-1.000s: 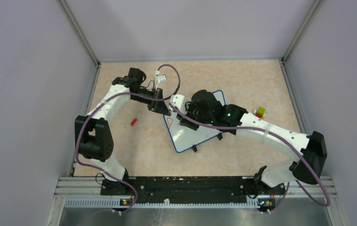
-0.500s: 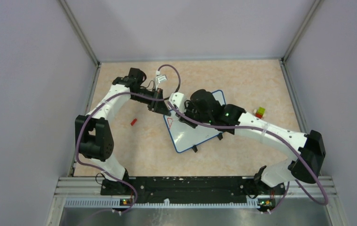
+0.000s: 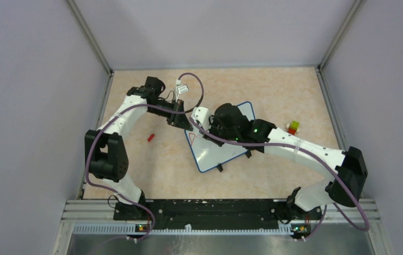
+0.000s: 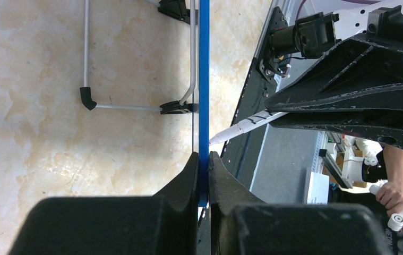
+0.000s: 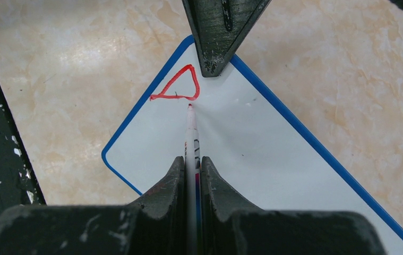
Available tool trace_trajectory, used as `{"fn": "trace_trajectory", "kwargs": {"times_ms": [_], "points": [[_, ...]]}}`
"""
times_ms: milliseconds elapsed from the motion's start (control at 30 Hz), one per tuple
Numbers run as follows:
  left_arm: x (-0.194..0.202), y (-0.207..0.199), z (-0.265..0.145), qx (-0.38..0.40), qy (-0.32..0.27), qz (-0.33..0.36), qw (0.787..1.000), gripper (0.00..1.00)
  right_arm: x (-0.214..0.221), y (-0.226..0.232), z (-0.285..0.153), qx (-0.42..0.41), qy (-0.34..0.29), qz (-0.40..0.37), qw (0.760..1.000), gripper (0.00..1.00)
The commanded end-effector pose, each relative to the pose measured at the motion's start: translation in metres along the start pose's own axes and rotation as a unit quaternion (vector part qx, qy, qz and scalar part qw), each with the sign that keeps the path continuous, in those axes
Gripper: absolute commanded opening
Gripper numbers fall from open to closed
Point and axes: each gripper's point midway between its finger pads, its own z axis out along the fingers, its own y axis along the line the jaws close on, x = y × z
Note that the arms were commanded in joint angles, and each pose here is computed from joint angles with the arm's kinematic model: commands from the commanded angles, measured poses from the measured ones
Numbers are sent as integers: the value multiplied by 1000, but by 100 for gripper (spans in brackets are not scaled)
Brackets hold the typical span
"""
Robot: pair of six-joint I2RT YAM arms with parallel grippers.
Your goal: Write a sentence on the whiteboard
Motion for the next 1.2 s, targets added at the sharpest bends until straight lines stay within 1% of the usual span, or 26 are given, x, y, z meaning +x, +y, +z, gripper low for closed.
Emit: {"fn": "trace_trajectory", "kwargs": {"times_ms": [0,167,467,800,900,1167], "points": [[-5,-6,2,7,-2,16,1000,0,-16,-11,-5,21,-28,-2,999,0],[-7,-7,1,8,-3,18,1000,0,-20,-15,-3,29,-31,-2,999,0],[-5,-7,1,6,-2,16,1000,0,-4,-19,-3,36,-9,-1,999,0],[-5,-6,2,5,-2,16,1000,0,16,2,2,-6,14,-6,1000,0],[-5,-5,2,4,-2,15,1000,0,12,4,1,-9,8,-6,1000,0],[-3,-5,2,5,-1,12,1000,0,-7,-13,0,21,-12,5,1000,0]]}}
